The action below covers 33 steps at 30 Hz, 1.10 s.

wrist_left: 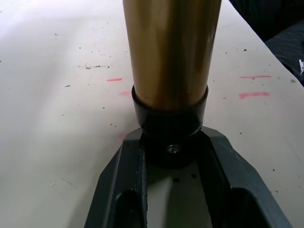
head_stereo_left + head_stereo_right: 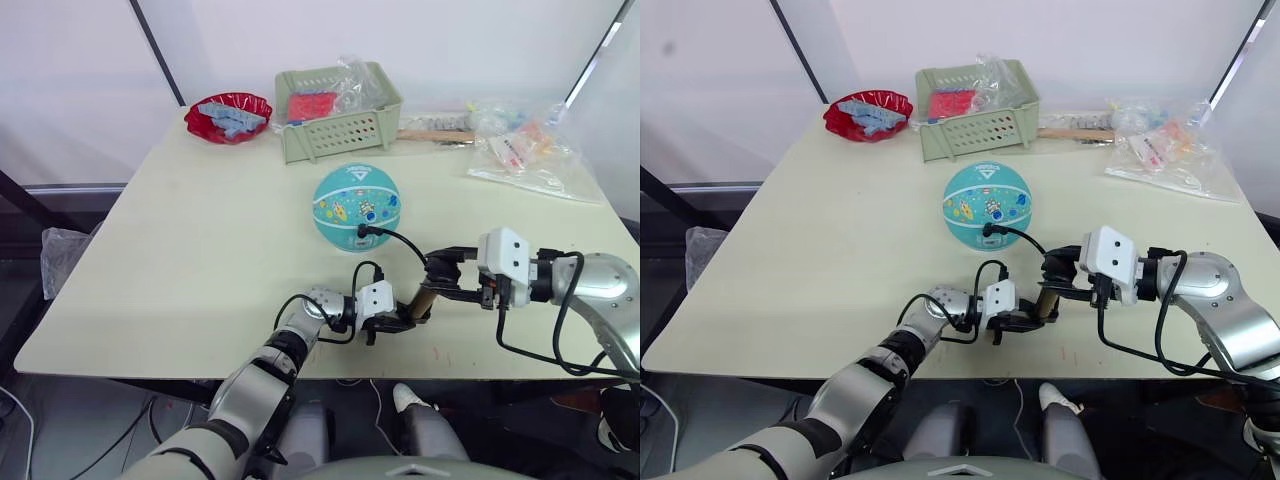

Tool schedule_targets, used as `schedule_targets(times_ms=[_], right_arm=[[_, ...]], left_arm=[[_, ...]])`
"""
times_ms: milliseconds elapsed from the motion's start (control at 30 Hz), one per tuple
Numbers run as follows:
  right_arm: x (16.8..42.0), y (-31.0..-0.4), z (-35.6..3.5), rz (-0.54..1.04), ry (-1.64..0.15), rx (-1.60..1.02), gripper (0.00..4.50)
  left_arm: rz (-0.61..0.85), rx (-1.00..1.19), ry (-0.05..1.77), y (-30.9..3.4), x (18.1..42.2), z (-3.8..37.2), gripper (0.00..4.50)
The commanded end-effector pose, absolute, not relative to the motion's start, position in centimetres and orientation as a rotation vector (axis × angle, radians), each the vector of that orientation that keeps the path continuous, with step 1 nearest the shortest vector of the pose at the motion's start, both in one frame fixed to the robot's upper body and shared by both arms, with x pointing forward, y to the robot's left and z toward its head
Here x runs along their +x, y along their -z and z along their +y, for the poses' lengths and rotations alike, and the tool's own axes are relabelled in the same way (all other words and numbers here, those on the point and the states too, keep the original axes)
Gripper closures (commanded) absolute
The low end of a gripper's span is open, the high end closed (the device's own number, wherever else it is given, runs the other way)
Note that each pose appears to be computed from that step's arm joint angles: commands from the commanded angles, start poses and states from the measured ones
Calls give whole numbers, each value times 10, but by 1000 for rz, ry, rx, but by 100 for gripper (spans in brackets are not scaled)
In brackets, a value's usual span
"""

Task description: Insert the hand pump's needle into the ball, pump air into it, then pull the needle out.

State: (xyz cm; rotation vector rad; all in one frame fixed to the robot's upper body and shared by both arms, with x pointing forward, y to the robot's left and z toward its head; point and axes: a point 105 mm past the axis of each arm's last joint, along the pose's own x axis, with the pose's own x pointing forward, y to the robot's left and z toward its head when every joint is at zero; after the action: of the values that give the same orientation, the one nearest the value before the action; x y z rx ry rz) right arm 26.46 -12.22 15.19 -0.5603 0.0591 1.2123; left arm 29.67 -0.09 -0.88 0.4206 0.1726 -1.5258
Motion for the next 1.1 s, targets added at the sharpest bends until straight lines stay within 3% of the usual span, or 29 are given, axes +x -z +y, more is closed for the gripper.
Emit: schedule_targets(times_ms=[33, 267, 567, 800, 1100], right_arm=[[270, -128, -131, 163, -1156, -593, 256], [271, -132, -129, 147, -1150, -592, 256], [270, -142, -123, 103, -1129, -519, 256], [271, -147, -129, 90, -1093, -461, 256], [273, -157, -135, 56, -1033, -397, 256]], left_arm=[[352, 388, 1525, 41, 281, 16, 299], [296, 346, 1525, 28, 287, 11, 8], [127, 303, 1547, -6, 290, 25, 8], [13, 242, 1538, -42, 280, 62, 8], [-34, 213, 1460, -82, 265, 116, 8]])
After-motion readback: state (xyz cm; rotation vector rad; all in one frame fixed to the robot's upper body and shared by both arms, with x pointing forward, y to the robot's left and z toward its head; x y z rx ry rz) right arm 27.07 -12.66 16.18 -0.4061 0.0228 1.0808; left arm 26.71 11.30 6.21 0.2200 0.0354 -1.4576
